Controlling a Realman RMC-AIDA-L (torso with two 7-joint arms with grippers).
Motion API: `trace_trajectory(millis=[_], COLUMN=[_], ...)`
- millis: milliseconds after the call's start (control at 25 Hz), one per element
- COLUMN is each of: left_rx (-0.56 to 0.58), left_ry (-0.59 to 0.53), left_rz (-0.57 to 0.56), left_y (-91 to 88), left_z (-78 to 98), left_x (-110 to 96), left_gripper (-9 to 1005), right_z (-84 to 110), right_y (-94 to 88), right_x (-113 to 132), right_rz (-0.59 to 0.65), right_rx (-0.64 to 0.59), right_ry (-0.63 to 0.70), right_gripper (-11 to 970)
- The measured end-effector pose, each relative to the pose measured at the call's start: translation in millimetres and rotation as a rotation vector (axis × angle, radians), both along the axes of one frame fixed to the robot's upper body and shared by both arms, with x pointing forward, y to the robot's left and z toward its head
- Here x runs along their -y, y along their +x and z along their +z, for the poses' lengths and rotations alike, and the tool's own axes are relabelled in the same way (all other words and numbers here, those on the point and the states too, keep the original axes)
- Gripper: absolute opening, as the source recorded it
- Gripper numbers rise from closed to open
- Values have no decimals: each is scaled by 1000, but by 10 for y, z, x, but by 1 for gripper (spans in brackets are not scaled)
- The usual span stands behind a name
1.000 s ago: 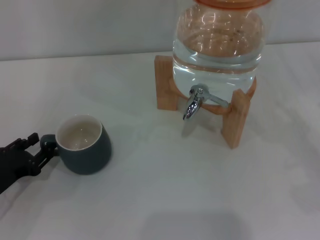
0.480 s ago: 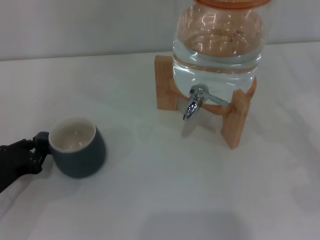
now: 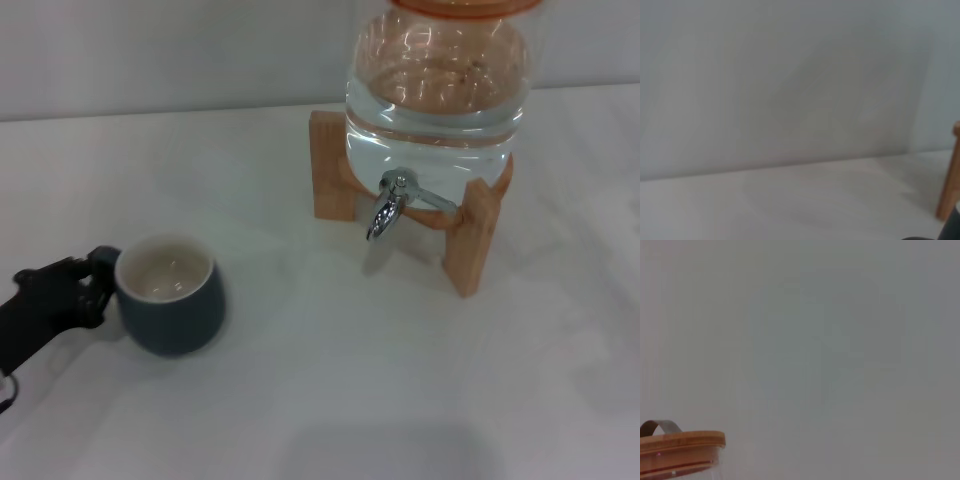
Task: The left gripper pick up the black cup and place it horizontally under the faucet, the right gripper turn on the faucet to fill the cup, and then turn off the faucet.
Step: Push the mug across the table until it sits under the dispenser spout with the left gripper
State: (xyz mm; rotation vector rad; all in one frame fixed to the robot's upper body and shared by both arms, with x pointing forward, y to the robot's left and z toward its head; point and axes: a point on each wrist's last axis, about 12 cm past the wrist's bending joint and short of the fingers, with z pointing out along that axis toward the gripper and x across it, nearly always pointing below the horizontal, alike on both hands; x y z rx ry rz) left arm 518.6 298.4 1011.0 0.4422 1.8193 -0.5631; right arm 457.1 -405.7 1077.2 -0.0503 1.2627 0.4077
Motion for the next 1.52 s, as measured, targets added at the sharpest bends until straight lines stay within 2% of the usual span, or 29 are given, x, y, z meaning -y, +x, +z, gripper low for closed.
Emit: trace_trajectory(millis=[400,680,1120,1520], left_rx=[-4,-24,-80,-34], left_ry=[-42,-53,24,61], left_rz=[-148,-197,-259,-310], left_y=[196,302,442,449], left_z=[69,95,75,103], left_x=[476,739,1186,1367], left_gripper=[132,132,132,131], right_z=[1,-3,-5,-6], right_y=[37,47,59,68], right_x=[-42,-68,-96,-106], right_rz=[21,34,50,51], right_rx=[-2,-3,-3,-3], right_ry=[-1,-2,-5,-4], right_gripper=[828,828,827,828])
